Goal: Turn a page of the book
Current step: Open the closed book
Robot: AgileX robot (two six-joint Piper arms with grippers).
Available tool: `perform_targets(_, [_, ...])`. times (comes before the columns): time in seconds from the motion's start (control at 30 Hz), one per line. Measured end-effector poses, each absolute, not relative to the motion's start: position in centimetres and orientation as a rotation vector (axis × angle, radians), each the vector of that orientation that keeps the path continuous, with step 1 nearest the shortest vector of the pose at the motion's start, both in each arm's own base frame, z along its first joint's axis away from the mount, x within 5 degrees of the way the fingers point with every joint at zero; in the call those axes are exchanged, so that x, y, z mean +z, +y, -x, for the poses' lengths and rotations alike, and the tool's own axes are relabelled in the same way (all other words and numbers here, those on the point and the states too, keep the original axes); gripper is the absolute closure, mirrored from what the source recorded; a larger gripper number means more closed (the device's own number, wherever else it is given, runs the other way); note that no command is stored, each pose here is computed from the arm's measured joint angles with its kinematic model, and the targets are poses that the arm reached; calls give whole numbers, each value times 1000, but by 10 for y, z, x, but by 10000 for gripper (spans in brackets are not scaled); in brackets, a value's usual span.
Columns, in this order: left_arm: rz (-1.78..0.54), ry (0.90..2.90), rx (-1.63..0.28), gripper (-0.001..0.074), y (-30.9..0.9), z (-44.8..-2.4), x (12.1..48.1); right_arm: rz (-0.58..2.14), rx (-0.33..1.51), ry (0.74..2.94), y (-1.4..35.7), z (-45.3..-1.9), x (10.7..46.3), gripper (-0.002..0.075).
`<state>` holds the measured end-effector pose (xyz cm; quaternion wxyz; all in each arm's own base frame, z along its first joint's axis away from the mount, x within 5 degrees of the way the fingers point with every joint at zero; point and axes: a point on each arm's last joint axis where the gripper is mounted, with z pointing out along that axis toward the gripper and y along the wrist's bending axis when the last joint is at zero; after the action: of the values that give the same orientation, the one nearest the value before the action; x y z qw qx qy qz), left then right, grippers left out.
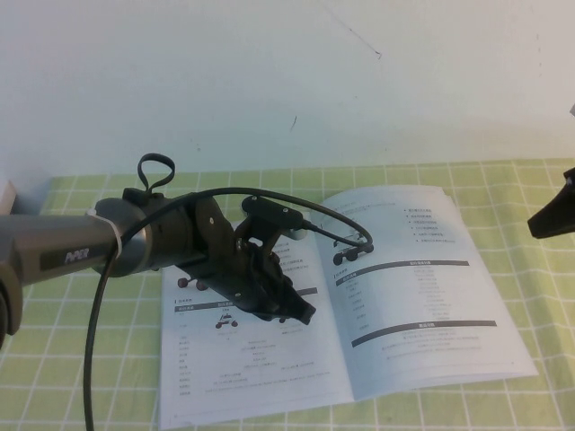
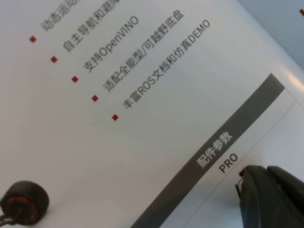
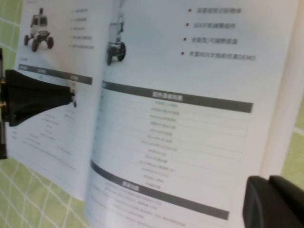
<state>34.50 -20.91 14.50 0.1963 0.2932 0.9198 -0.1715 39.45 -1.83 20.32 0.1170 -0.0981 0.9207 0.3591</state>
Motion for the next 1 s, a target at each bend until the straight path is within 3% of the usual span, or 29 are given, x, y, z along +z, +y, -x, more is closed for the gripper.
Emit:
perform_targets(0.27, [-826, 2578, -481, 737, -209, -345, 145, 352, 995, 2784, -25, -408, 176, 718])
perform_targets(0.37, [-826, 2578, -481, 737, -209, -345, 145, 442, 1015, 2778, -16, -410, 165, 668])
perform_targets(0.67, [-826, 2578, -482, 737, -209, -345, 145, 635, 1042, 2783, 28, -413, 144, 408])
perform_targets(1.0, [-830, 2578, -482, 737, -209, -344, 145, 406, 970, 2853, 24, -420, 135, 367])
